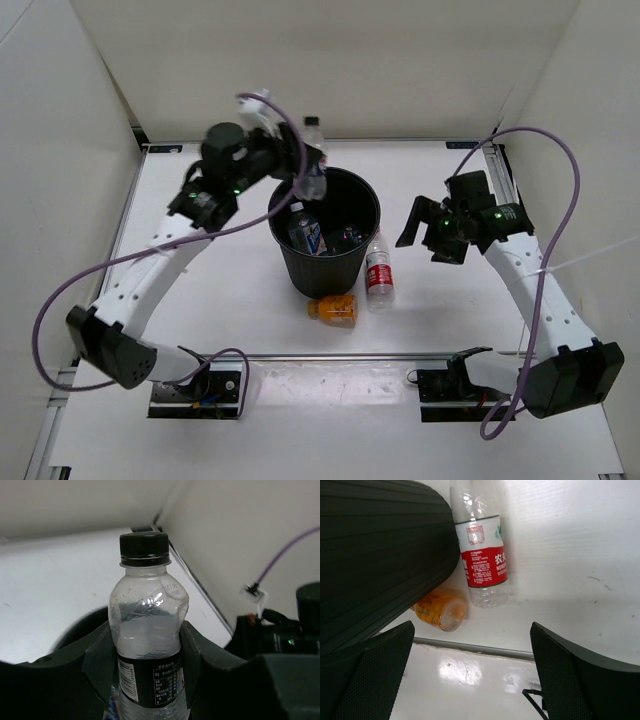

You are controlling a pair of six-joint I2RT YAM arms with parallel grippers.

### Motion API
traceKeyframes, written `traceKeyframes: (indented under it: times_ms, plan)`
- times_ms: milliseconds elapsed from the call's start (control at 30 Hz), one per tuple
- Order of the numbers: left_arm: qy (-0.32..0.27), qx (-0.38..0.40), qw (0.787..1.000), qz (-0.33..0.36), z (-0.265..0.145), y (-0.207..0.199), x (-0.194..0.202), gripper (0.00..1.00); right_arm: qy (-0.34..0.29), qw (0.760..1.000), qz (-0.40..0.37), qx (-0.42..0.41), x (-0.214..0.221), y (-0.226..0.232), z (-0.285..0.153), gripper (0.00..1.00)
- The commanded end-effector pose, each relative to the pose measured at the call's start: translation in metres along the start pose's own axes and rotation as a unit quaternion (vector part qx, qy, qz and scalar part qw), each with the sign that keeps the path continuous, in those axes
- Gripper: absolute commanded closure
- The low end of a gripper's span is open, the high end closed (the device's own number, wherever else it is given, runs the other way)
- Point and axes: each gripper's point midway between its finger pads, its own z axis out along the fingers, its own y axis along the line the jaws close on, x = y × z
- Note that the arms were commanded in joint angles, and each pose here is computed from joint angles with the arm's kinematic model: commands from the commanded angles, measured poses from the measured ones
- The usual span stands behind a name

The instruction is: Put the plastic bottles in the bin

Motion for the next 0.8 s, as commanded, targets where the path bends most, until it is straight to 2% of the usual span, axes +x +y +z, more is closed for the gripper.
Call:
traceKeyframes:
  times_ms: [0,33,100,200,267,300,433,500,567,633,667,767]
  plan:
    - [0.072,0.028,0.997,-0.001,0.011,-0.023,0.052,0.42,-0.014,0.999,0.002,-0.049,-0.01,0.014,0.018,0.0]
    - [0.084,0.036,0.996,-0.006,0.011,-0.034,0.064,0.37,0.002,0.999,0.005,-0.048,-0.01,0.015,0.029,0.0]
    - [0.094,0.028,0.995,-0.011,0.007,-0.031,0.077,0.0,0.018,0.998,-0.01,-0.053,-0.008,0.016,0.046,0.01]
    - [0.081,0.026,0.996,-0.008,-0.01,-0.037,0.07,0.0,0.047,0.998,-0.026,-0.037,0.0,0.005,0.087,0.03]
    - [0.067,0.016,0.998,-0.006,-0.019,-0.037,0.06,0.0,0.053,0.998,-0.03,-0.035,-0.002,0.003,0.098,0.03]
    - [0.039,0.008,0.999,-0.004,-0.032,-0.041,0.038,0.0,0.06,0.997,-0.028,-0.036,-0.002,0.004,0.109,0.03]
    - [-0.015,-0.057,0.998,0.009,-0.067,-0.027,0.002,0.0,0.095,0.994,-0.04,-0.024,0.001,0.004,0.142,0.03]
    - [-0.028,-0.094,0.995,0.009,-0.082,-0.013,-0.003,0.0,0.133,0.99,-0.043,-0.011,0.01,-0.001,0.168,0.09]
    - [-0.016,-0.14,0.99,0.017,-0.099,0.007,0.007,0.0,0.174,0.984,-0.046,-0.008,0.026,-0.007,0.187,0.19]
    - [-0.015,-0.181,0.983,0.02,-0.115,0.022,0.008,0.0,0.194,0.98,-0.045,-0.004,0.039,-0.015,0.194,0.24]
    - [0.005,-0.207,0.978,0.011,-0.123,0.032,0.021,0.0,0.199,0.979,-0.043,0.0,0.044,-0.018,0.195,0.27]
    - [0.011,-0.291,0.957,-0.012,-0.148,0.065,0.039,0.0,0.207,0.978,-0.036,-0.001,0.06,-0.025,0.185,0.39]
